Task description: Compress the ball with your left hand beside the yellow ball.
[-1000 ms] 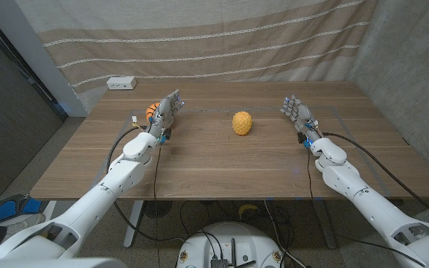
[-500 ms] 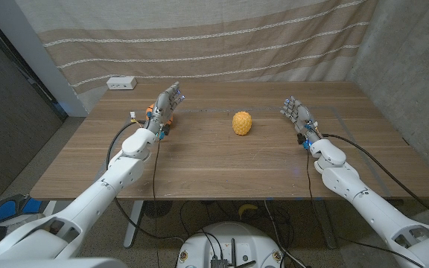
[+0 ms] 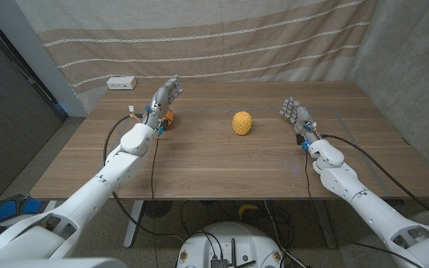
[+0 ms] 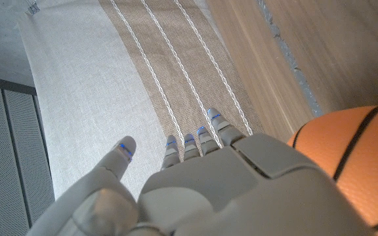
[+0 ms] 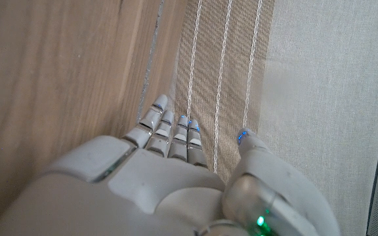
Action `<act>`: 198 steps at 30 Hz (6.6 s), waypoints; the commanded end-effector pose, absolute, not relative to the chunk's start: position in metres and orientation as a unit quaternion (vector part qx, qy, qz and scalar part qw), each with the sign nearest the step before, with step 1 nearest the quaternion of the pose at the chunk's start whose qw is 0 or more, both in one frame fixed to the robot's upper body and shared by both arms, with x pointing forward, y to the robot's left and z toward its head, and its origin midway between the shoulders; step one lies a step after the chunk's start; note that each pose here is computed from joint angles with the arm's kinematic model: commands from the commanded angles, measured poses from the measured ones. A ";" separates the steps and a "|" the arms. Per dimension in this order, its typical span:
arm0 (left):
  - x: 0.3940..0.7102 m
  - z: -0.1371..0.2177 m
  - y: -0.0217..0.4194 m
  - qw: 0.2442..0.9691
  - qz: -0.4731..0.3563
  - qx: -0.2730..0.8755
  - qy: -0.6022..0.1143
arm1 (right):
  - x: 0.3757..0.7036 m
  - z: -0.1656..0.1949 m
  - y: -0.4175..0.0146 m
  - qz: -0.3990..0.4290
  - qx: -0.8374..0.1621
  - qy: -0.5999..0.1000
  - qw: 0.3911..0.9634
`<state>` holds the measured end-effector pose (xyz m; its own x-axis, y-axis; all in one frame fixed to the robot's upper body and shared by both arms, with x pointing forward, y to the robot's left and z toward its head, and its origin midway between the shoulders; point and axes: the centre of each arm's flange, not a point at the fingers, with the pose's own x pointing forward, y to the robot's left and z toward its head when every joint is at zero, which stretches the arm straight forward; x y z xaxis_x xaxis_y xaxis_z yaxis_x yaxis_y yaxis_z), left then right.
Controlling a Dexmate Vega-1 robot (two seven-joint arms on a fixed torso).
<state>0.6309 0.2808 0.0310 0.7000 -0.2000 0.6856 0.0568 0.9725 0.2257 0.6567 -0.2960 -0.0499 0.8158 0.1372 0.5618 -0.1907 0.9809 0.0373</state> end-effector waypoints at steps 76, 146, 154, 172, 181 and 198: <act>0.558 0.059 0.310 0.782 0.259 0.466 -0.323 | 0.663 -0.050 -0.287 0.091 0.050 -0.294 0.950; 0.606 0.050 0.323 0.835 0.266 0.472 -0.097 | 0.667 -0.057 -0.287 0.089 0.060 -0.290 0.951; 0.615 0.049 0.313 0.835 0.252 0.481 -0.092 | 0.668 -0.058 -0.289 0.088 0.063 -0.290 0.951; 0.627 0.042 0.308 0.833 0.247 0.491 -0.063 | 0.668 -0.061 -0.292 0.086 0.066 -0.288 0.952; 0.632 0.039 0.308 0.831 0.240 0.500 -0.050 | 0.668 -0.061 -0.291 0.085 0.068 -0.289 0.951; 0.642 0.032 0.304 0.826 0.223 0.517 -0.016 | 0.668 -0.063 -0.289 0.082 0.068 -0.289 0.951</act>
<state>0.6367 0.3050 0.0354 0.8910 0.3437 0.2967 -0.4209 0.3800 0.8237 0.6679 -0.2907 -0.0618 0.8192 0.1187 0.5612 -0.1967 0.9771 0.0805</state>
